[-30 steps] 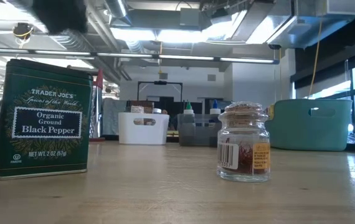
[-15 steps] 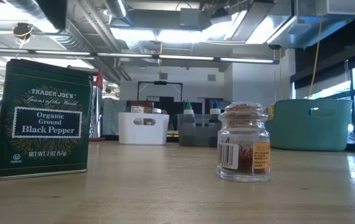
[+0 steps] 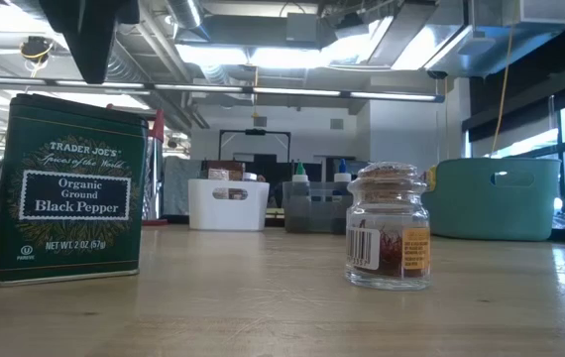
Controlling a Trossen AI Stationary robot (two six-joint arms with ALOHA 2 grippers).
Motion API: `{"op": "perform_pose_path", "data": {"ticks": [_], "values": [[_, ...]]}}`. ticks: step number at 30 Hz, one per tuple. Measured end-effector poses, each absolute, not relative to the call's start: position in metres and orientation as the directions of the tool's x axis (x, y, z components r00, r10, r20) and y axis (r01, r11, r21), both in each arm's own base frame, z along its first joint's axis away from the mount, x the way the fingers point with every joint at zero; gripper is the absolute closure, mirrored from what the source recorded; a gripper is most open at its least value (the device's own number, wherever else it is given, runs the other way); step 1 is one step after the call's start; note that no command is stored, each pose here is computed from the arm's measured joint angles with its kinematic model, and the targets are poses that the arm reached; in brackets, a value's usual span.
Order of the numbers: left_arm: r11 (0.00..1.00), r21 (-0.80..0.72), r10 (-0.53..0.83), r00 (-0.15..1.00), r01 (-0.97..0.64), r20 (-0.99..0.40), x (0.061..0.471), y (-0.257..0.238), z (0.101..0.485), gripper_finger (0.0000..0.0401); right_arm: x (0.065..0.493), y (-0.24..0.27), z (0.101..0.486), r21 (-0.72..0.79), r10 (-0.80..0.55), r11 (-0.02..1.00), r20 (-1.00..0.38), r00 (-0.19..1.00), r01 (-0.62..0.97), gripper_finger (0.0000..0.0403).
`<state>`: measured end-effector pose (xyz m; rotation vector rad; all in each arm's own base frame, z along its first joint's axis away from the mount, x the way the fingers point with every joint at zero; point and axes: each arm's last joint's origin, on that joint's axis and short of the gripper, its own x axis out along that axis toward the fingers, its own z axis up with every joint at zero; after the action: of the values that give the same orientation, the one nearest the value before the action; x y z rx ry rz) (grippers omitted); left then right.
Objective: Pick & Place Kitchen Items
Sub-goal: Put the green seasoning bottle into the white bin
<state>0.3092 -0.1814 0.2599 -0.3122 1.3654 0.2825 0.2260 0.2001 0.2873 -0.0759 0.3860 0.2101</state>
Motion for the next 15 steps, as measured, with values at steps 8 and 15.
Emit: {"op": "perform_pose_path", "data": {"ticks": [8,15], "values": [[0.888,-0.124,-0.021,0.231,-0.443,-0.973,0.312,-0.188,0.261,0.01,0.226,0.2001,0.2873,-0.034,0.189,0.975,-0.381,0.905,-0.218,0.0345],[0.882,-0.172,-0.05,0.275,-0.44,-0.96,0.3165,-0.1906,0.2614,0.0101,0.226,0.2001,0.2873,-0.033,0.189,0.975,-0.381,0.905,-0.218,0.0345]]}}
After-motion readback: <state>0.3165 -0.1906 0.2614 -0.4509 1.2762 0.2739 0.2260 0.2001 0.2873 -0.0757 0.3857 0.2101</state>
